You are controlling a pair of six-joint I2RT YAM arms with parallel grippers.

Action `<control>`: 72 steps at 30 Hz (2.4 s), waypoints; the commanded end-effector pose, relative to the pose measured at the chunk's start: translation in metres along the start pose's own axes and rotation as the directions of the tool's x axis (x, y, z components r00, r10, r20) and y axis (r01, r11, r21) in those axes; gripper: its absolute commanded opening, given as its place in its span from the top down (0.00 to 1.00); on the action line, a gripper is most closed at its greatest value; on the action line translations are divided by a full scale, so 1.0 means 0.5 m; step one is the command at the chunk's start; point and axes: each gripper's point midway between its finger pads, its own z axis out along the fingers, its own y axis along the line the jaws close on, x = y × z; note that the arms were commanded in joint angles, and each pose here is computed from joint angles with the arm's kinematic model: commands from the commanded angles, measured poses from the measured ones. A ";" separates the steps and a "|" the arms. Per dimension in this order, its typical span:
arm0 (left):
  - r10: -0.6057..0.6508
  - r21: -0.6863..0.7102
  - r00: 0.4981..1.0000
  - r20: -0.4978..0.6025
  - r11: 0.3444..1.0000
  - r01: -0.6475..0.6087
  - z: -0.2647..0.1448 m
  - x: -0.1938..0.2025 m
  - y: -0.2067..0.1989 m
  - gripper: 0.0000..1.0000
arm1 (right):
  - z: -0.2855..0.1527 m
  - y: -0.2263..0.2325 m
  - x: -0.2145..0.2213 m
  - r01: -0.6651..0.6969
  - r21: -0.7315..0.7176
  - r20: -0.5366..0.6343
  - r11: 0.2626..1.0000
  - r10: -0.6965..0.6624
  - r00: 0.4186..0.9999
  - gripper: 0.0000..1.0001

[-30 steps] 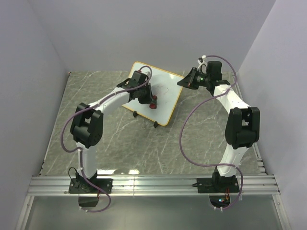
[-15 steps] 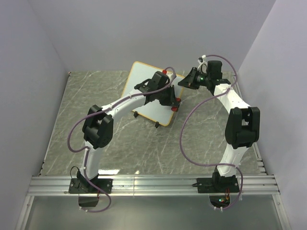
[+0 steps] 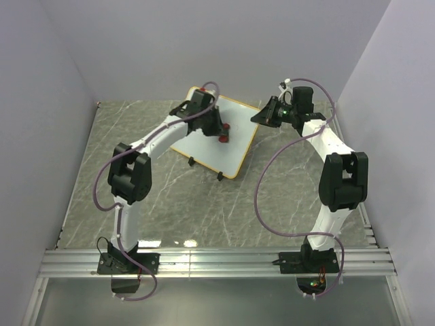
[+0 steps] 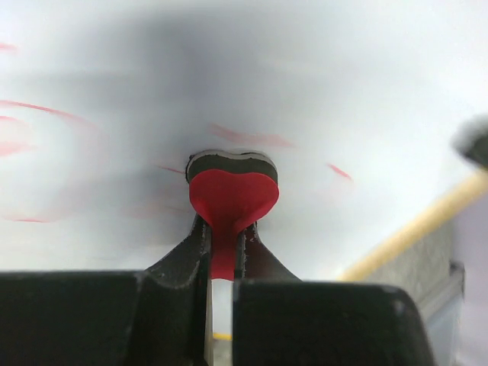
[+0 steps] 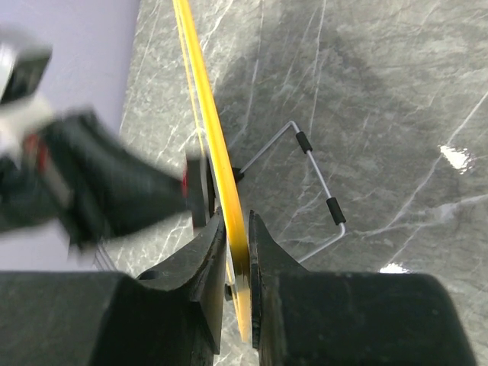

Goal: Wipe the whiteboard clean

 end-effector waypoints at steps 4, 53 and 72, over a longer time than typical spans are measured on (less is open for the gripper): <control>-0.034 -0.217 0.998 0.051 0.975 0.044 0.007 -0.038 0.151 1.00 | 0.003 -0.006 0.087 -0.017 0.077 -0.113 0.997 0.025 0.993 1.00; 0.148 0.073 0.989 -0.029 0.987 -0.145 0.051 -0.039 -0.058 1.00 | 0.033 0.006 0.142 0.035 0.100 -0.195 0.994 -0.015 0.981 1.00; -0.025 -0.277 0.996 -0.087 0.961 0.000 0.021 -0.002 0.181 1.00 | 0.028 0.023 0.156 0.059 0.099 -0.204 0.993 -0.038 0.978 1.00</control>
